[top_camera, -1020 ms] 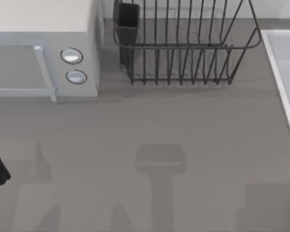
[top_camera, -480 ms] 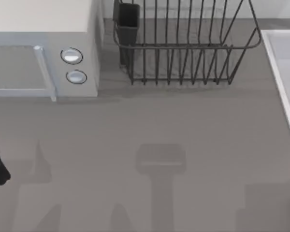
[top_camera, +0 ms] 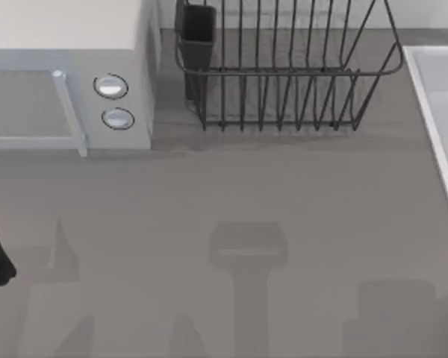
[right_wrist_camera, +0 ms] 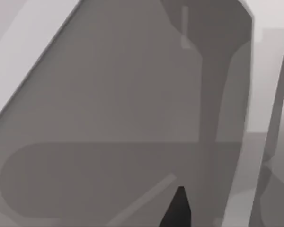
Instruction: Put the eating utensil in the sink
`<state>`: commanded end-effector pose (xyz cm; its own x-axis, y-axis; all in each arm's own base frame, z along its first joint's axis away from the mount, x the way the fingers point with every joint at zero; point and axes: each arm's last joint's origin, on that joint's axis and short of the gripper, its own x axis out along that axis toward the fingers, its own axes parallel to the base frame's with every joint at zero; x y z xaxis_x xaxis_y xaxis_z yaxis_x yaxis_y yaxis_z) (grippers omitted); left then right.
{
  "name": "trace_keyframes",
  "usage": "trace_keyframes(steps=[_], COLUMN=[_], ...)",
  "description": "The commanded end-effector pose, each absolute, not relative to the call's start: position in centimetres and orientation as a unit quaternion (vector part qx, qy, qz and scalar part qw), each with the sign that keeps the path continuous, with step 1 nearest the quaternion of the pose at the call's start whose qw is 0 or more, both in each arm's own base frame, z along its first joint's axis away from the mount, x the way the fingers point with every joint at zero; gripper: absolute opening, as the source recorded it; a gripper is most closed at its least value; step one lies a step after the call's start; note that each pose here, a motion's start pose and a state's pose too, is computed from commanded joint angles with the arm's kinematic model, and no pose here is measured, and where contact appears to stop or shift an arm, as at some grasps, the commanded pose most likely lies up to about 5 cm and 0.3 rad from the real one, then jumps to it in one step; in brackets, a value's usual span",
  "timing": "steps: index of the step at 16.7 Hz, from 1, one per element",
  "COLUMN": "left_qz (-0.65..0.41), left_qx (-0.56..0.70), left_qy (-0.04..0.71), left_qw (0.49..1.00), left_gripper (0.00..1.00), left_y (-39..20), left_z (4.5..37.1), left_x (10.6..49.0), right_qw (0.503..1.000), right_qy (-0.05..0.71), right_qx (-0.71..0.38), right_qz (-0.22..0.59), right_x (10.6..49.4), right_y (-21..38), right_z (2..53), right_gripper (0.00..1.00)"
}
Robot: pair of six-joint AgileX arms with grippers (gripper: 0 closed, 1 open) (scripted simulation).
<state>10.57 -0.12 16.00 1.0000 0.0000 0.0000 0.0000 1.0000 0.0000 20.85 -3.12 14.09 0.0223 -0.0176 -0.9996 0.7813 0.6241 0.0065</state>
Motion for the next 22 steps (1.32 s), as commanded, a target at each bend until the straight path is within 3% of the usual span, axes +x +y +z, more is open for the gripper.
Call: trace_keyframes(steps=[7, 14, 18, 22], left_qz=[0.0, 0.0, 0.0, 0.0], left_qx=[0.0, 0.0, 0.0, 0.0], left_qy=[0.0, 0.0, 0.0, 0.0], left_qw=[1.0, 1.0, 1.0, 1.0], left_gripper=[1.0, 1.0, 1.0, 1.0], left_y=[-0.1, -0.1, -0.1, -0.1], left_z=[16.0, 16.0, 16.0, 16.0], left_x=[10.6, 10.6, 10.6, 10.6], right_qw=[0.642, 0.642, 0.628, 0.614], right_qy=[0.633, 0.633, 0.643, 0.654], right_qx=[0.302, 0.303, 0.302, 0.299], right_qz=[-0.31, -0.31, -0.318, -0.325], right_x=[20.2, 20.3, 23.4, 29.8], right_y=[-3.0, -3.0, -3.5, -4.4], right_z=[21.0, 21.4, 22.5, 24.2], right_gripper=[0.0, 0.0, 0.0, 0.0])
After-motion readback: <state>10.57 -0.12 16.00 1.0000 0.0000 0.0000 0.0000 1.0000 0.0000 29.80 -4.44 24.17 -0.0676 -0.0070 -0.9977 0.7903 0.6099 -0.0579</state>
